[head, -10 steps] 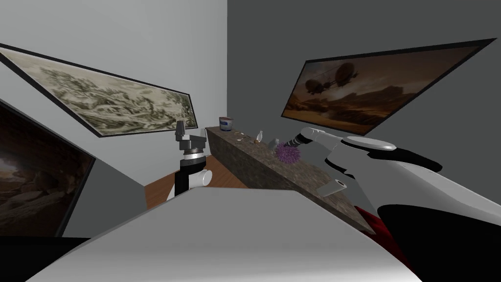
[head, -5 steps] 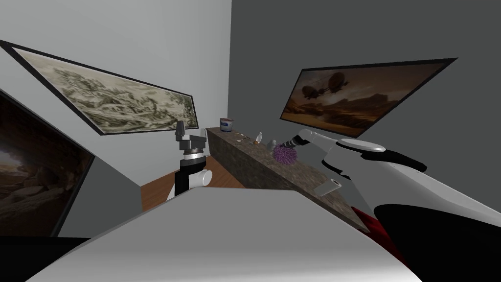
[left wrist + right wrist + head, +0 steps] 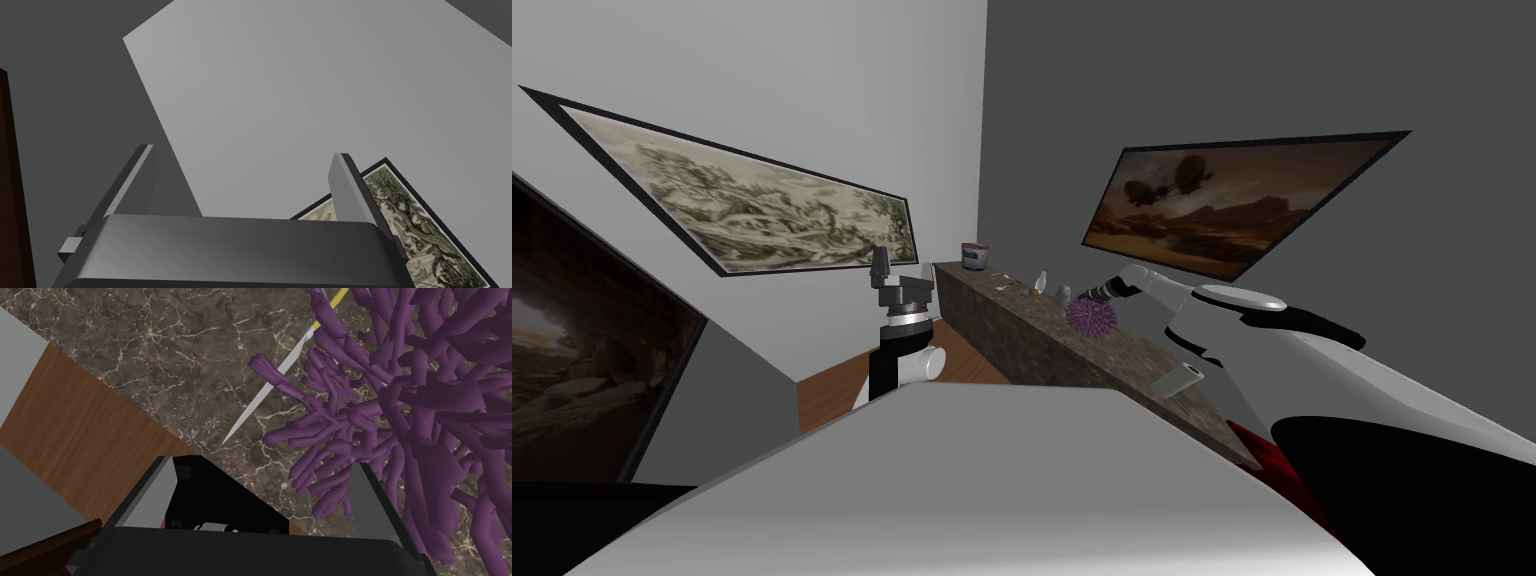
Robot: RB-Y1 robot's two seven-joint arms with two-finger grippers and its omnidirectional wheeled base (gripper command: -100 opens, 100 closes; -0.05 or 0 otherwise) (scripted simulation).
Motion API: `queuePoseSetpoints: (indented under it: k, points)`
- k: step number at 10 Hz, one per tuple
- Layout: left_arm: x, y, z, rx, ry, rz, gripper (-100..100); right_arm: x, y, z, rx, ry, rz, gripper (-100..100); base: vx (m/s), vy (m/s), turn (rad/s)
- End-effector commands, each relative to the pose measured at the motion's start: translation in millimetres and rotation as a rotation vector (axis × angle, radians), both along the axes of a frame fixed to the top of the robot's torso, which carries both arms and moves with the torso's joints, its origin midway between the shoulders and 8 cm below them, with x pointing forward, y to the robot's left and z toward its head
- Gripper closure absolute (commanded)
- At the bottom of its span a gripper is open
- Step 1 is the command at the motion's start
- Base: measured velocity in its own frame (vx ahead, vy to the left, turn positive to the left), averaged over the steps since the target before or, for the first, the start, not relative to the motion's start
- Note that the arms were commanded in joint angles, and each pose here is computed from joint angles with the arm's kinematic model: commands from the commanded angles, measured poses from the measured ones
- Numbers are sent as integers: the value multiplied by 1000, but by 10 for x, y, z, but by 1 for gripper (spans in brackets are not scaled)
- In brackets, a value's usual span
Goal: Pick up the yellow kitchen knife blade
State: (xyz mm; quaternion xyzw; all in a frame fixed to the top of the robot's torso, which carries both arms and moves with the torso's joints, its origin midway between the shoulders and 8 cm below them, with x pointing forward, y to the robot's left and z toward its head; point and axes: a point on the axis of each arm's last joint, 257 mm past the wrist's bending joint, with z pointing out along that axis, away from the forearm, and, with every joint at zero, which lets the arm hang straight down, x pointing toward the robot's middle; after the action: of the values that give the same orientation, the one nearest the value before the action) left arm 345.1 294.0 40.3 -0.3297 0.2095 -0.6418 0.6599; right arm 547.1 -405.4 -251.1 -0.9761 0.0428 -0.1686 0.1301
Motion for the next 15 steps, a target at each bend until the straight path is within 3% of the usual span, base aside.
queuePoseSetpoints:
  k: [1, 5, 6, 7, 8, 10, 11, 13, 15]
  points:
    - [0, 0, 0, 0, 0, 0, 0, -126, 251, -276, 74, 44, 4, -100, -3, -41, 19]
    - [0, 0, 0, 0, 0, 0, 0, -36, 477, -153, 187, 16, -26, -100, -8, -23, 8]
    - [0, 0, 0, 0, 0, 0, 0, -177, 680, -405, 242, 62, -27, -100, -1, -32, 32]
    - [0, 0, 0, 0, 0, 0, 0, -136, 539, -369, 258, 46, -84, -100, -5, -38, 52]
    - [0, 0, 0, 0, 0, 0, 0, -123, 738, -331, 301, 46, -59, -100, -10, -23, -19]
    - [0, 0, 0, 0, 0, 0, 0, -70, 873, -242, 364, 32, -69, -100, -4, -6, -8]
    - [0, 0, 0, 0, 0, 0, 0, -231, 1029, -483, 412, 79, -78, -100, -6, -35, 32]
    - [0, 0, 0, 0, 0, 0, 0, -246, 1348, -349, 485, 81, -26, -100, -10, -38, 15]
    - [0, 0, 0, 0, 0, 0, 0, -121, 1222, -312, 521, 53, -108, -100, 1, 3, -2]
